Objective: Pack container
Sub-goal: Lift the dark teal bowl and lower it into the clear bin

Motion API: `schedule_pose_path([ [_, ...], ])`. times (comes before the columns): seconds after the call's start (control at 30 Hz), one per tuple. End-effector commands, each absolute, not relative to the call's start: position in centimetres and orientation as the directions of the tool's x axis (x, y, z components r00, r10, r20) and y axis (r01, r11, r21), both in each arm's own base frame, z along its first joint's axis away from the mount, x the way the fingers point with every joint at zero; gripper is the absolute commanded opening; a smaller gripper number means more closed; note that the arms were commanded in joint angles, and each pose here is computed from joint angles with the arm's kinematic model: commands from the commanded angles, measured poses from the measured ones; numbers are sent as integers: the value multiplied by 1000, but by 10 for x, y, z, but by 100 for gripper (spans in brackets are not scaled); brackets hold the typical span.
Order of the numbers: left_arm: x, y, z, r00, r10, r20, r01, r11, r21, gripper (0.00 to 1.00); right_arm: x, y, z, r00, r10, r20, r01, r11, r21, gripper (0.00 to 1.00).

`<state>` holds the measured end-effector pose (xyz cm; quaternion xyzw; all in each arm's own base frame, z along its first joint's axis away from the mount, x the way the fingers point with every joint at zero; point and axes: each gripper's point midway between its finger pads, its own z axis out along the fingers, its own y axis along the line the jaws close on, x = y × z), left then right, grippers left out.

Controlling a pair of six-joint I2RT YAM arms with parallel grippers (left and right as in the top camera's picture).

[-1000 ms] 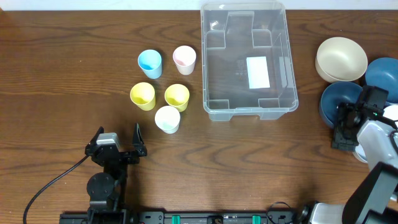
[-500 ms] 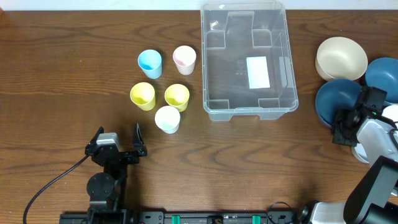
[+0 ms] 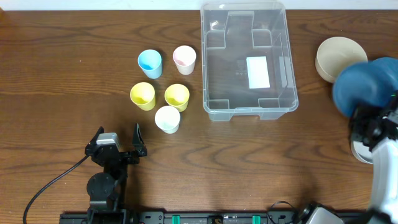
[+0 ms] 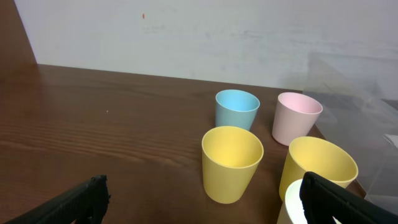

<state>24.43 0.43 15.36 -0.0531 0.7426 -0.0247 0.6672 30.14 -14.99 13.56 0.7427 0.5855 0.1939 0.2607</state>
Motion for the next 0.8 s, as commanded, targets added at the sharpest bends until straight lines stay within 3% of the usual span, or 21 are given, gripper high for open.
schedule_pose_path([
  [0.0, 244, 8, 136, -153, -94, -984, -65, 994, -85, 98, 324, -147, 246, 160, 981, -110, 576, -2, 818, 2],
  [0.13, 244, 8, 136, -153, -94, -984, -65, 994, -85, 98, 353, -114, 360, 68, 955, -290, 304, 257, 917, 2],
  [0.27, 244, 8, 136, -153, -94, -984, -65, 994, -85, 98, 393, -49, 400, -81, 896, -437, 134, 444, 886, 1],
  [0.43, 244, 8, 136, -153, -94, -984, -65, 994, -85, 98, 451, 27, 352, -270, 807, -525, 184, 579, 794, 1],
  [0.6, 244, 8, 136, -153, -95, -984, -65, 994, -86, 98, 493, 70, 280, -448, 769, -456, 264, 601, 755, 2],
  [0.77, 244, 8, 136, -153, -94, -984, -65, 994, -85, 98, 506, 101, 225, -590, 727, -353, 284, 595, 752, 2],
])
